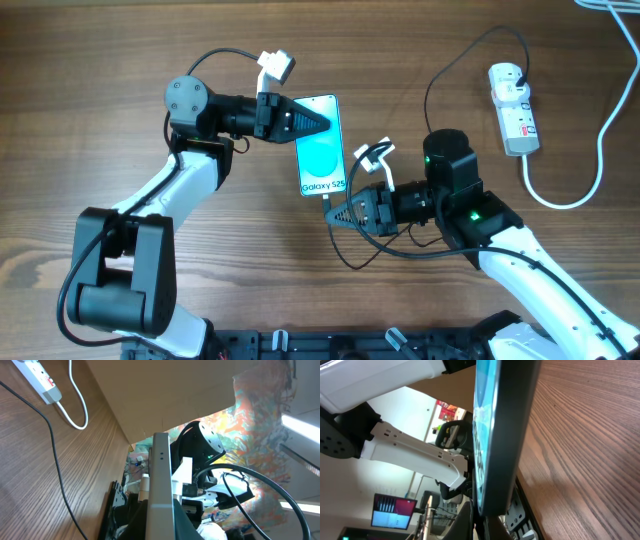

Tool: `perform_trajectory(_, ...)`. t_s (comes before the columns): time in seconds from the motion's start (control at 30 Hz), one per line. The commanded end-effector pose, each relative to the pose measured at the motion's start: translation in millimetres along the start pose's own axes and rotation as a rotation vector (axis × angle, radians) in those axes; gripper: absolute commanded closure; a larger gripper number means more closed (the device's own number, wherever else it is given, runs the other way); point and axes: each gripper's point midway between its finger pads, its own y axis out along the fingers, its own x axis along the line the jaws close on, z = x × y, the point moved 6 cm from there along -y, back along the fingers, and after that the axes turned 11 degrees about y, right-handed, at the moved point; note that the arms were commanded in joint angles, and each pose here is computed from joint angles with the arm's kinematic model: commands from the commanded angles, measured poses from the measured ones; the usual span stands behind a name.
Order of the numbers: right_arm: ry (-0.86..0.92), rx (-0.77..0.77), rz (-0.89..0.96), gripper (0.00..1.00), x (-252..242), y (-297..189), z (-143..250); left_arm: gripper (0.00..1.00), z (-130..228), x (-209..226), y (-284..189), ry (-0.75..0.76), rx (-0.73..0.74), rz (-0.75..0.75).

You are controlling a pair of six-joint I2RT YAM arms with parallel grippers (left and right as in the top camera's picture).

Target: Plug charger to phone and switch on socket

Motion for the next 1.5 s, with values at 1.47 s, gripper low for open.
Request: perform_trajectory(1.47,0.031,0.021,-0.015,0.96,0.7,1.2,2.1,0.96,-3.7,-5.7,1.5,0.016,0.007,0.003)
